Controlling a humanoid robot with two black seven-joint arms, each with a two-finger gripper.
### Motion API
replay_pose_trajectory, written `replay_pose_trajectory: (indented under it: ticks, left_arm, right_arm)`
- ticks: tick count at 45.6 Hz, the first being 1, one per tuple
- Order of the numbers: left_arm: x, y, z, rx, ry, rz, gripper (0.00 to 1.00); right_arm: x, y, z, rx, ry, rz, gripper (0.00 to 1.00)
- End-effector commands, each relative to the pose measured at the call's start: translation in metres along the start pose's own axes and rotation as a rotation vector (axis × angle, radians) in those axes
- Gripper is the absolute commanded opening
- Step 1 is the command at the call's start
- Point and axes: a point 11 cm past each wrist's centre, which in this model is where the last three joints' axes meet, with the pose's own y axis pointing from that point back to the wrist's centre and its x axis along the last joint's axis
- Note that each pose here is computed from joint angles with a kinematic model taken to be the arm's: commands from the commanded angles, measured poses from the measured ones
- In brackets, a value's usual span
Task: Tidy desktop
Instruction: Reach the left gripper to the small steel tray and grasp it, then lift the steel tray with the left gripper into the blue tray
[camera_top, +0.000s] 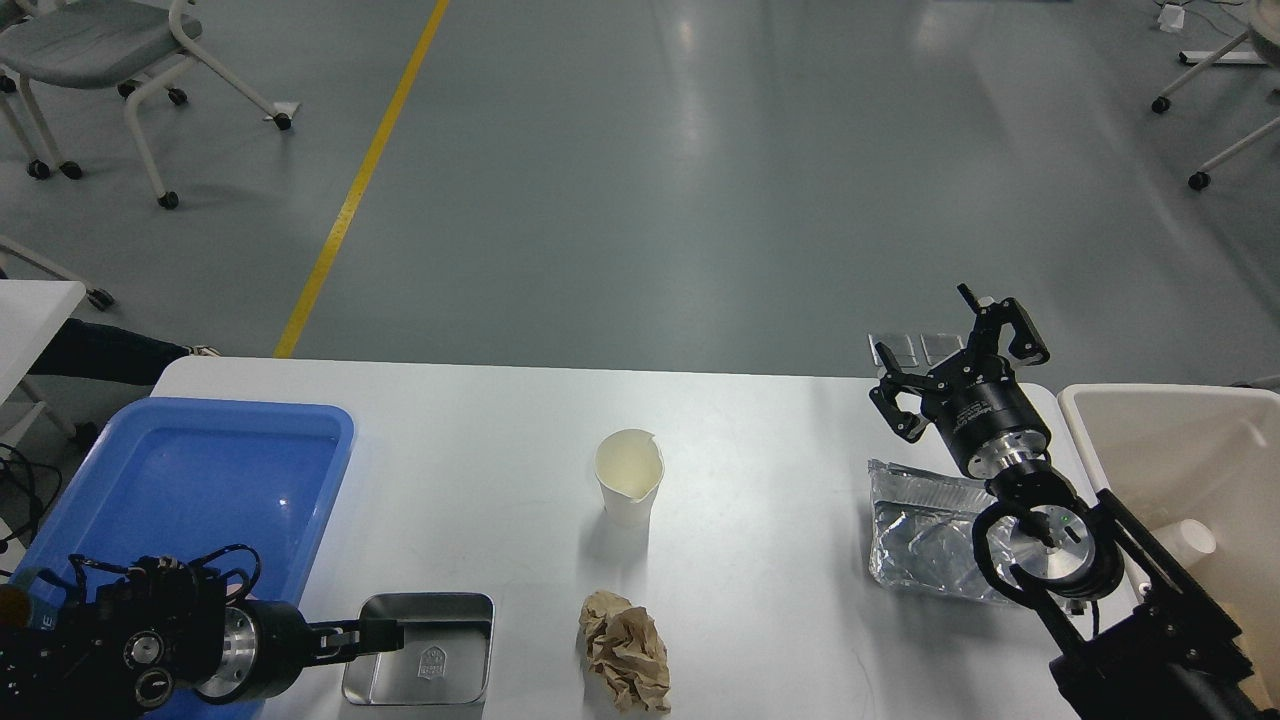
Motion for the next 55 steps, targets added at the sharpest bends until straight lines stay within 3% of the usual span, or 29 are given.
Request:
replay_pose_trajectory:
  ticks: [1,4,7,14,37,45,55]
  left_arm:
    - [-0.004,-0.003,-0.002,0.01,-0.018,-0.002,0.62]
    - [-0.006,-0.004,-0.002,0.006,-0.019,-0.007,0.46]
    - [-0.007,-0.004,-0.002,0.0,-0.019,-0.01,0.21]
    - [-0.015,-0.005,-0.006,0.005,-0.025,-0.032,0.01]
    - [-0.002,0.001,-0.001,-0.022,-0.07,0.027,0.0]
    - [0.028,0.028,0.007,-0.041,-0.088,0.086,0.0]
    - [0.075,0.088,0.005,-0.017,-0.134,0.171,0.0]
  right_arm:
    - [-0.001,0.0,0.0,0.001,-0.002,-0.002,1.0]
    - [0.0,0.0,0.001,0.0,-0.002,0.001,1.0]
    - [0.0,0.0,0.001,0.0,-0.002,0.001,1.0]
    - [-0.001,0.0,0.0,0.001,-0.002,-0.002,1.0]
    - [-0.001,-0.001,0.0,0.003,-0.002,0.0,1.0]
    - [-0.002,-0.001,0.0,0.002,-0.002,-0.002,1.0]
    - [-0.005,-0.002,0.006,-0.003,-0.017,-0.005,1.0]
